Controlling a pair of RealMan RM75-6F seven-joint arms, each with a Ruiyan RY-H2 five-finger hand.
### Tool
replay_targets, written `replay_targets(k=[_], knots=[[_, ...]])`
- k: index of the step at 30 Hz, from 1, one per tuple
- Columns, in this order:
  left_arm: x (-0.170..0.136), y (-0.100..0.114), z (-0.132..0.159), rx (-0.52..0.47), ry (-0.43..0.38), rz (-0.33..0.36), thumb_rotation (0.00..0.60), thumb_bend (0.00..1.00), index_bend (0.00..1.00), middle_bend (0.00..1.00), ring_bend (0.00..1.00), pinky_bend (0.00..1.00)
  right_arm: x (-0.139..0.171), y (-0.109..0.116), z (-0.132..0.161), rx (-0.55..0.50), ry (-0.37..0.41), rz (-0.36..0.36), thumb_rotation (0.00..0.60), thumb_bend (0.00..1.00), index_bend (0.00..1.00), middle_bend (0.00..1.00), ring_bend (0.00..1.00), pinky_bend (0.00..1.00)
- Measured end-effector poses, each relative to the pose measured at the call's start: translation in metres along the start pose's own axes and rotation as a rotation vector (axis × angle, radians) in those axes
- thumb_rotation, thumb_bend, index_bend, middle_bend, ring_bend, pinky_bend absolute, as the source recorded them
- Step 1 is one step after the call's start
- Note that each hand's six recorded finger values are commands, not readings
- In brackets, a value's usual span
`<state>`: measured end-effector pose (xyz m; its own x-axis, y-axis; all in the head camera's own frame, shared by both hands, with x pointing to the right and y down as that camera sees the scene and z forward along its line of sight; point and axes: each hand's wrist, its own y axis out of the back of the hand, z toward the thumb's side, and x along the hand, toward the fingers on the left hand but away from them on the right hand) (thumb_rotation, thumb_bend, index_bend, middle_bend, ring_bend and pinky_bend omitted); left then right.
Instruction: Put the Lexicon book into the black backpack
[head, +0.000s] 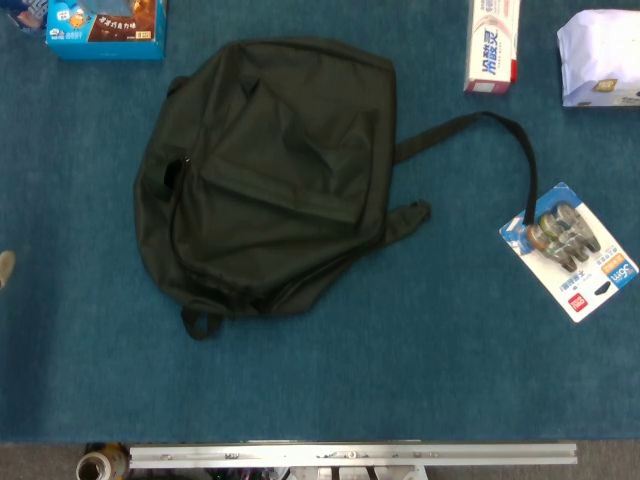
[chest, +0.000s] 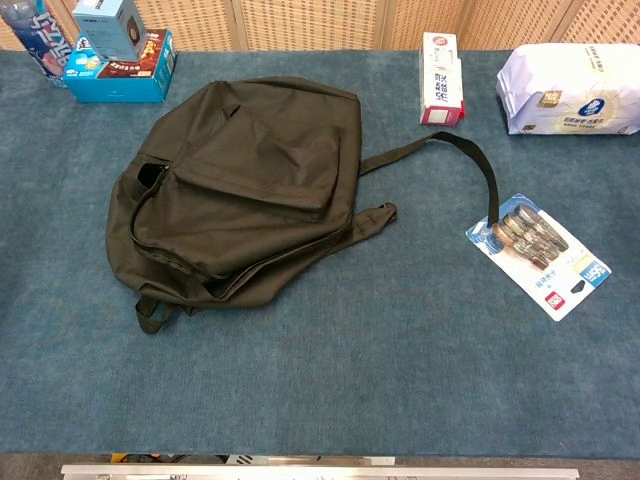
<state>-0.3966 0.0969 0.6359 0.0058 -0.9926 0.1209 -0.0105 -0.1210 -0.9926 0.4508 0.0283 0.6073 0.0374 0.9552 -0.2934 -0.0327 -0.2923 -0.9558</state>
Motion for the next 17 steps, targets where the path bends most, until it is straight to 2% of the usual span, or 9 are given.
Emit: replay_targets(k=[4,9,17], knots=[[-0.016,0.003,-0.007,0.026,0.017,-0.034,0.600,0.15,0.00,0.00,0.00,0.16,0.012,-0.006,-0.009,-0.027,-0.021,-0.013,0.600,0.31,0.27,0.37,0.27,0.40],[-0.032,0.004,-0.011,0.030,0.044,-0.082,0.600,0.15,0.00,0.00,0.00,0.16,0.014,-0.003,-0.007,-0.064,-0.005,-0.044,0.600,0.31,0.27,0.37,0.27,0.40],[-0.031,-0.003,-0.011,-0.001,0.074,-0.093,0.600,0.15,0.00,0.00,0.00,0.16,0.009,-0.001,-0.001,-0.079,0.025,-0.047,0.600,0.31,0.27,0.37,0.27,0.40]])
